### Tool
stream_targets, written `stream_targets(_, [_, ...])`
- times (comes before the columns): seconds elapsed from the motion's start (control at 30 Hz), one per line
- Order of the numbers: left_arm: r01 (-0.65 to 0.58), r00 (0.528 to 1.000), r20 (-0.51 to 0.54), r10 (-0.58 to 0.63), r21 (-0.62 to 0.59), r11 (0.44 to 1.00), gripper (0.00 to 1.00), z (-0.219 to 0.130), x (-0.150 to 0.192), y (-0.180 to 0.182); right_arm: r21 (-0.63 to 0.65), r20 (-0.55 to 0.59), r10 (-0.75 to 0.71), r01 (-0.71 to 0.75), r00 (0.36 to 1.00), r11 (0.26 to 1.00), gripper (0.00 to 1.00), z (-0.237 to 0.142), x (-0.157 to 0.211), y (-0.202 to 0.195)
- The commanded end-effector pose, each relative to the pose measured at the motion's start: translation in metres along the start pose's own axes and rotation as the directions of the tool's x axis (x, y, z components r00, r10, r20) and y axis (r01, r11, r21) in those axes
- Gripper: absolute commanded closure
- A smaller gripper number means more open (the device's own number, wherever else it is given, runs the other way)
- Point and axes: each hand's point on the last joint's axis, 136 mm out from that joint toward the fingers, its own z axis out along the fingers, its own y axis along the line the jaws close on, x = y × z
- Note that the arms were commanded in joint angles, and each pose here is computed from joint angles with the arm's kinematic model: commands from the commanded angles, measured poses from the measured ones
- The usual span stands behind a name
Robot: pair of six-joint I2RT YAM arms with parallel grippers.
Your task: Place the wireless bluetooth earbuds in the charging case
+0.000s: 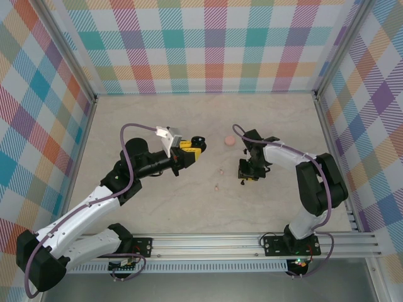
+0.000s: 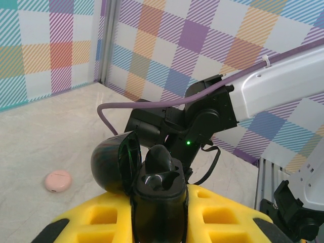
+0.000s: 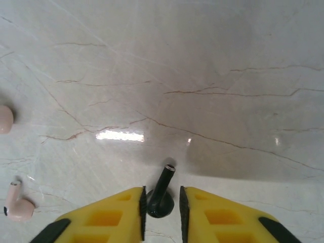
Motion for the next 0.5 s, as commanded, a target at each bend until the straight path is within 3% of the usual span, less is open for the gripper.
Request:
stream_targets(0.0, [-0.018,1.000,0.014,0.017,0.030,0.999,0.80,0.001,-0.005,-0.007,-0.024,0.015,-0.054,0.055,0.998,0.998,0.77,-0.013,-0.004,0.008])
stream_targets(0.47, [-0.017,1.000,0.009,0.016,0.030,0.999,0.80,0.001,-0.005,-0.008,0.057,-0.077,-0.045,0.050,0.996,0.997,0.85,-0.005,0.016,-0.011])
